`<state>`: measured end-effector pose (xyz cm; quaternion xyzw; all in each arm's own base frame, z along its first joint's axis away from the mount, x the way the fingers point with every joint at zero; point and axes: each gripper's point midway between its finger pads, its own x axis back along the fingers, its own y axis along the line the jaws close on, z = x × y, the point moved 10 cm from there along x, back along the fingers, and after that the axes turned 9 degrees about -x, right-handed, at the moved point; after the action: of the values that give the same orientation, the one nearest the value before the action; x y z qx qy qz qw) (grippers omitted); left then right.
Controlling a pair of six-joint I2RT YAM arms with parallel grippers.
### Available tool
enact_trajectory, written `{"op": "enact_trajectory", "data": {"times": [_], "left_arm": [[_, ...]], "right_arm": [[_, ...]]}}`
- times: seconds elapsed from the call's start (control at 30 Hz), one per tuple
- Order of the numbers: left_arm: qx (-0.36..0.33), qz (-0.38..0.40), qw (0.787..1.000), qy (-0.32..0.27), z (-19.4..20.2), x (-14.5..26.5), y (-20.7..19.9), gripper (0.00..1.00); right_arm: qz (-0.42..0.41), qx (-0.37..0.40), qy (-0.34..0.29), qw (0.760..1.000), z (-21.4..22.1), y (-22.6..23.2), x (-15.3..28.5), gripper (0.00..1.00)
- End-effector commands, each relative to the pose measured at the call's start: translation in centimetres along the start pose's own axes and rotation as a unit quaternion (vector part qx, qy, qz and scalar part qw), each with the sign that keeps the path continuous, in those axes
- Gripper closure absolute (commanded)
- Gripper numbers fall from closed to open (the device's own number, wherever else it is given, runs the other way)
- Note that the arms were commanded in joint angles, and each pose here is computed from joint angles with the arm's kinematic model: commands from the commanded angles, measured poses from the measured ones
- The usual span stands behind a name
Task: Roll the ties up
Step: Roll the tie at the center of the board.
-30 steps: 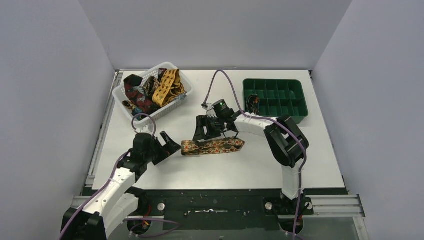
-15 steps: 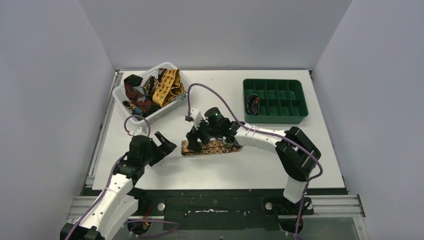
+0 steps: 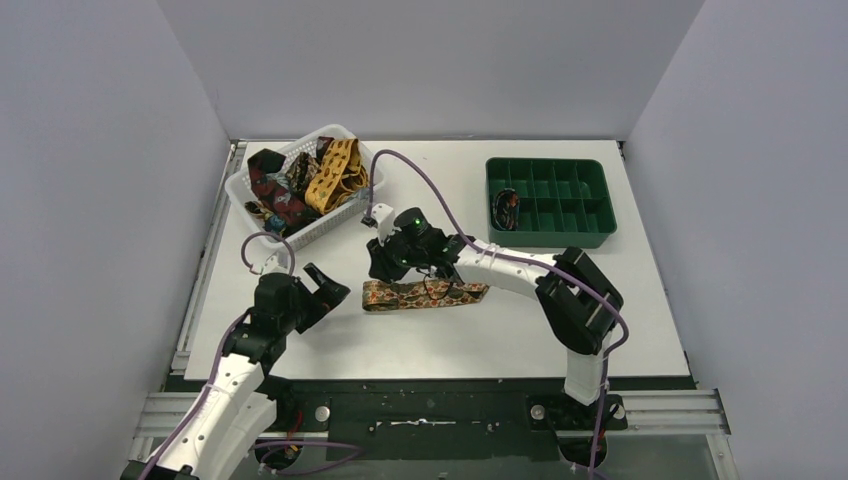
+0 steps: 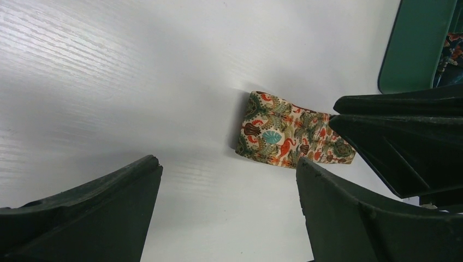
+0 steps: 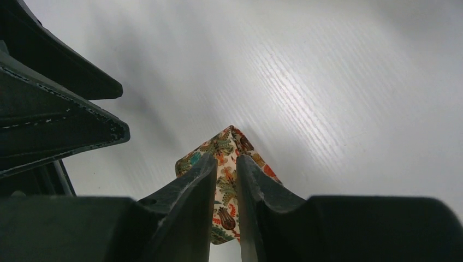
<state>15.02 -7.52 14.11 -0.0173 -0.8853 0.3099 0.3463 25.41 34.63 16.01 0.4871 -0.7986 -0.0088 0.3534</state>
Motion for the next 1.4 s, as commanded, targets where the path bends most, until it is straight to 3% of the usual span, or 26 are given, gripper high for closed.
{"op": "enact_trajectory", "data": {"times": [0.0, 0.27, 0.6, 0.77, 0.9, 1.03, 1.2, 1.37], "left_arm": [[0.0, 0.025, 1.0, 0.002, -0.5, 0.1, -0.7, 0.09], [0.001, 0.028, 1.0, 0.004, -0.3, 0.1, -0.5, 0.09], [-0.003, 0.045, 0.999, 0.02, 0.5, -0.3, -0.2, 0.09], [-0.007, 0.059, 0.998, 0.027, 0.5, -0.7, -0.4, 0.09], [-0.015, 0.079, 0.996, 0.032, 0.4, -1.1, -0.8, 0.09], [-0.02, 0.098, 0.994, 0.039, 0.4, -1.8, -1.0, 0.09], [-0.022, 0.119, 0.992, 0.045, 0.2, -2.7, -1.4, 0.09], [-0.031, 0.129, 0.989, 0.06, 0.2, -3.6, -1.4, 0.09]], "right_arm": [[-0.002, -0.057, -0.004, 0.998, -0.2, 1.3, 0.5, 0.78], [-0.011, -0.091, 0.031, 0.995, 1.6, 1.8, -0.8, 0.78], [0.052, -0.107, 0.077, 0.99, 3.6, 0.4, -2.4, 0.8], [0.008, -0.098, 0.048, 0.994, 0.7, 1.9, -0.8, 0.71], [0.006, -0.102, 0.032, 0.994, -0.5, 2.4, 1.3, 0.56], [0.072, -0.188, 0.022, 0.979, 0.8, 0.2, 3.3, 0.42], [0.049, -0.295, 0.015, 0.954, 3.6, -1.7, 4.5, 0.41], [0.009, -0.32, 0.015, 0.947, 4.0, -1.6, 3.9, 0.43]]}}
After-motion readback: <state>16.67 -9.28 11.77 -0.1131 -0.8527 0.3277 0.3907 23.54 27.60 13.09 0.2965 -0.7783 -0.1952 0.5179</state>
